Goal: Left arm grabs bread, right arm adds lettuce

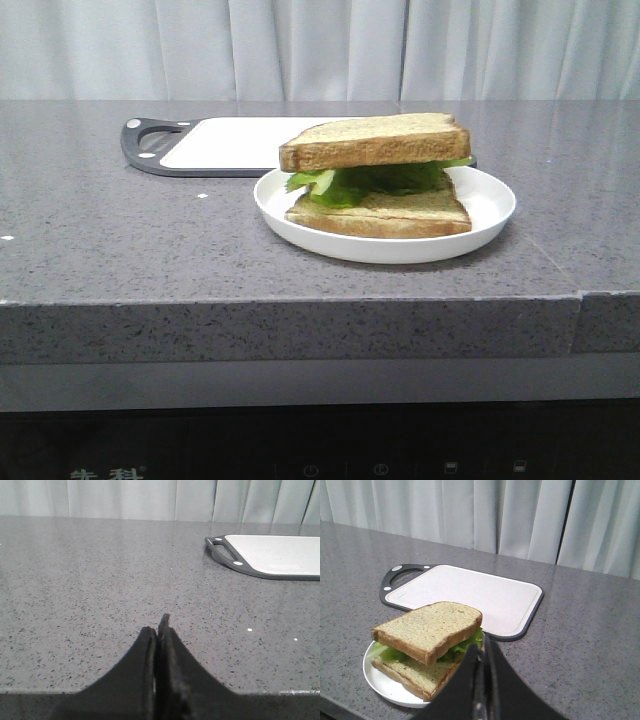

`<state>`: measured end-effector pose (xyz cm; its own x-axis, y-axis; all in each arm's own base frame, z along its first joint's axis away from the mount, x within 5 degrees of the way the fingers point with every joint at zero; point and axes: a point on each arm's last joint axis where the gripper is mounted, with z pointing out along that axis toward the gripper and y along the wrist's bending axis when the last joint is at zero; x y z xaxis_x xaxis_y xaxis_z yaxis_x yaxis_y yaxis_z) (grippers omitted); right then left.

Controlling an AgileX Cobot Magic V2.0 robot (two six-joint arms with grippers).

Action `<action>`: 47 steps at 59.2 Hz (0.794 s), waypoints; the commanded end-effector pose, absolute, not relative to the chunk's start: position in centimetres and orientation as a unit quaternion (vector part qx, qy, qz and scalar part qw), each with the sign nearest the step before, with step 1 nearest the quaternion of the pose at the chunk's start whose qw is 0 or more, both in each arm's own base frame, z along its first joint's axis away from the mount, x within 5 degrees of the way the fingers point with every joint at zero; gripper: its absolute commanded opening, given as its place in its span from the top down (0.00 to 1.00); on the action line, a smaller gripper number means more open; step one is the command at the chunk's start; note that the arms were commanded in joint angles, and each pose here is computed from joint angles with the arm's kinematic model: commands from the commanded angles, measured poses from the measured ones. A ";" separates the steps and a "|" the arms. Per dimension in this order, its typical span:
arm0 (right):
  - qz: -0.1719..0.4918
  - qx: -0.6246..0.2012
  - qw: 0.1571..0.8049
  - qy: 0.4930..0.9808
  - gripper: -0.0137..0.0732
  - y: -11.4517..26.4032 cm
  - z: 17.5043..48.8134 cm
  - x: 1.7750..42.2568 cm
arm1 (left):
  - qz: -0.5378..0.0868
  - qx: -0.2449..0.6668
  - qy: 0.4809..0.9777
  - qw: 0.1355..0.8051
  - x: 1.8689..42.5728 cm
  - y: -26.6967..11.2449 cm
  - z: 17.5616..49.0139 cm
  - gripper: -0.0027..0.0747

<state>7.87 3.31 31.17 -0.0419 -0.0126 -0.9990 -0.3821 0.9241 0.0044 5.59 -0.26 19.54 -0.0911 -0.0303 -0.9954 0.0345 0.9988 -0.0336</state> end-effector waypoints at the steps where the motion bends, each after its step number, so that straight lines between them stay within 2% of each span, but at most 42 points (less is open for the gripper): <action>1: 0.133 -0.127 0.715 0.675 0.91 3.1 32.5 7.8 | -0.030 -0.007 0.702 0.711 5.5 -0.2 20.3 0.99; 8: 0.120 -0.108 0.727 0.667 0.91 2.6 31.4 7.8 | -0.029 -0.008 0.702 0.711 5.5 -0.2 20.3 0.99; 27: 0.079 0.043 0.724 0.684 0.91 0.3 23.5 6.3 | -0.029 -0.008 0.702 0.711 5.5 -0.2 20.3 0.99; 37: 0.067 0.050 0.723 0.686 0.91 0.1 20.4 5.7 | -0.029 -0.008 0.702 0.711 5.5 -0.2 20.3 0.99; 47: 0.059 0.033 0.701 0.710 0.91 0.3 19.7 5.5 | -0.029 -0.008 0.703 0.711 5.5 -0.2 20.3 0.99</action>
<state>5.65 0.44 19.08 -0.0915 0.1536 -0.9839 -0.0438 0.9865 0.1581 5.60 -0.25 19.54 -0.0911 -0.0313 -0.9953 0.0330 0.9989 -0.0345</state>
